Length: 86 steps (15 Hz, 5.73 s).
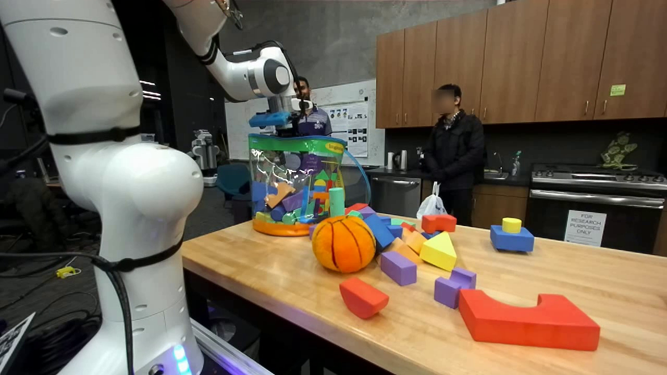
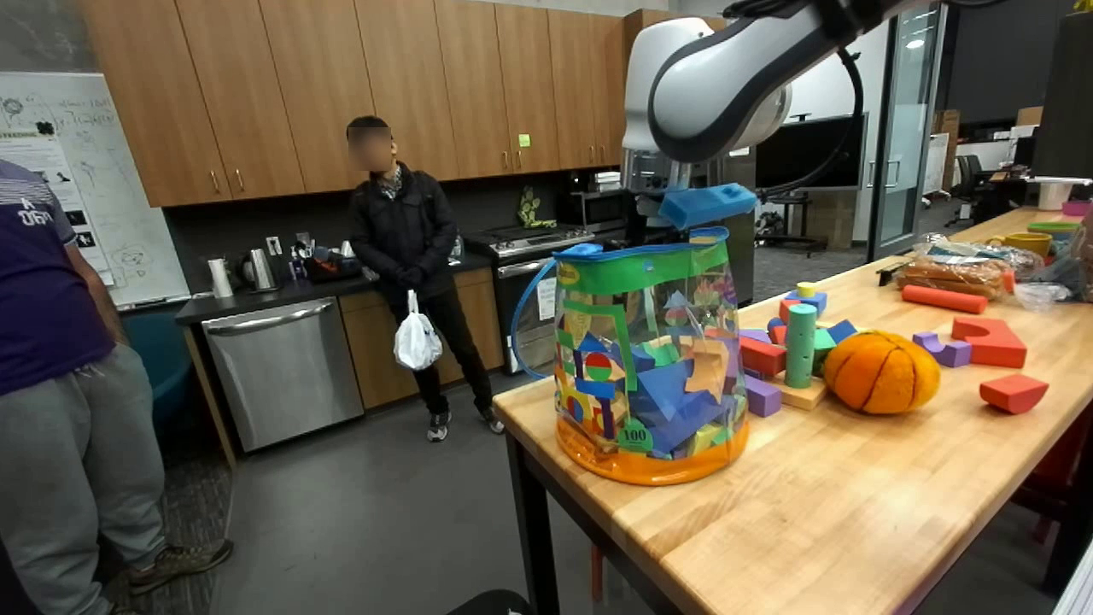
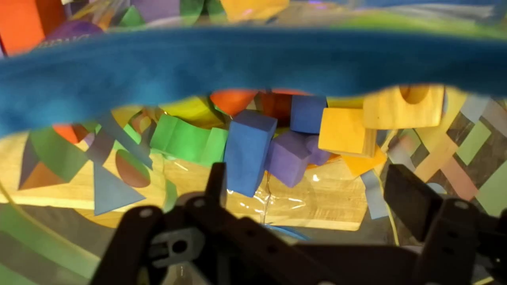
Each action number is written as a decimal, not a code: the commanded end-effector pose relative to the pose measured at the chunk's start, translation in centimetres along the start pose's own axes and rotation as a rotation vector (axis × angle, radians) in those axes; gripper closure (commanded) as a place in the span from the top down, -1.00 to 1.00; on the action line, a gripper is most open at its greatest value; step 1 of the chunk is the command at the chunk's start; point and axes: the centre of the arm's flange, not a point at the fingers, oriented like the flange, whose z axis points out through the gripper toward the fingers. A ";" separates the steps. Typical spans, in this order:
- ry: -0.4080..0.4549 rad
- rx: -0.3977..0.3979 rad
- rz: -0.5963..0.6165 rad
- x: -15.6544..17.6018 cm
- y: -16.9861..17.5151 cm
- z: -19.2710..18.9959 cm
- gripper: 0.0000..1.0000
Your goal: Remove one blue block from the toy bag
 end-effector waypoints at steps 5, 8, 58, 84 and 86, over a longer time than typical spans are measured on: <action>-0.030 -0.022 -0.012 1.0 0.0 -0.6 1.00; -0.083 -0.043 -0.035 2.6 -0.3 -1.6 1.00; -0.268 -0.050 -0.013 6.9 1.0 8.4 1.00; -0.369 -0.446 0.040 8.9 -3.1 10.1 1.00; -0.377 -0.432 0.040 9.1 -2.9 10.6 1.00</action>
